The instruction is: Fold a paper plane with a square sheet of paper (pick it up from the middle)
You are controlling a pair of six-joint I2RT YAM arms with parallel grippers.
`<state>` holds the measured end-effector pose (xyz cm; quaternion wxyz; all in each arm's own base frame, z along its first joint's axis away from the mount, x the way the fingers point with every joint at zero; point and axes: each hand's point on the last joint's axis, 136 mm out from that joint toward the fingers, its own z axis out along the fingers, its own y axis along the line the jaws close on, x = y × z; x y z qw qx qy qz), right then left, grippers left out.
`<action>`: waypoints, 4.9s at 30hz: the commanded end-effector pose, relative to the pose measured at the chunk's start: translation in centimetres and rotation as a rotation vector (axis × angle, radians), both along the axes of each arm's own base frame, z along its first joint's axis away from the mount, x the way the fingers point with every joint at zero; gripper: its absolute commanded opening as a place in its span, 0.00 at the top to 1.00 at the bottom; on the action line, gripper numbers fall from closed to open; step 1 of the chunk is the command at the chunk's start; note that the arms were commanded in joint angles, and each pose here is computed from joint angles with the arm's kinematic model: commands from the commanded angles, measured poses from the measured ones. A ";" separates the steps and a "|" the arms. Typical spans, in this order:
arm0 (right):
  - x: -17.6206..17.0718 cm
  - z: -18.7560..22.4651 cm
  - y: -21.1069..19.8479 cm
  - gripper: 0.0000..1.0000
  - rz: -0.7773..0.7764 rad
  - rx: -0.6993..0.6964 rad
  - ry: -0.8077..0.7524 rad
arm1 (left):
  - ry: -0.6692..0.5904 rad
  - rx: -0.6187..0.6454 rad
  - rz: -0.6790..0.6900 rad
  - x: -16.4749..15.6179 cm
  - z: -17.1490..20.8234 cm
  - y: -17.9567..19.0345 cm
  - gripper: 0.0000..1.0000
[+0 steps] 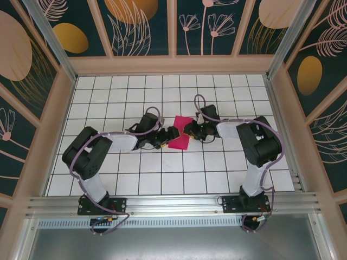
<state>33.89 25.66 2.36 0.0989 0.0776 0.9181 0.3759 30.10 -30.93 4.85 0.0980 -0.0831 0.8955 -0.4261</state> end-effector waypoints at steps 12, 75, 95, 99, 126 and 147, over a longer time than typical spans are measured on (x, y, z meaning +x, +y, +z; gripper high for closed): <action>-0.5 0.8 -0.6 0.71 -0.008 0.014 -0.018 | 0.059 -0.045 0.063 -0.1 -1.1 -0.3 0.58; -1.5 -1.9 5.5 0.92 0.182 -0.094 0.038 | -0.092 0.057 0.046 1.6 0.8 4.3 0.71; -0.3 1.6 5.0 0.89 0.181 0.080 0.031 | -0.149 -0.112 0.050 4.2 1.9 1.5 0.53; 0.4 3.9 4.6 0.85 0.164 0.103 -0.019 | -0.153 -0.103 0.070 4.6 1.8 1.6 0.52; -0.9 4.5 6.1 0.73 0.274 0.163 -0.075 | -0.124 -0.072 0.098 5.0 0.5 1.9 0.79; 0.3 2.6 4.5 0.97 0.215 0.057 -0.085 | -0.150 -0.149 0.046 5.0 2.0 0.7 0.78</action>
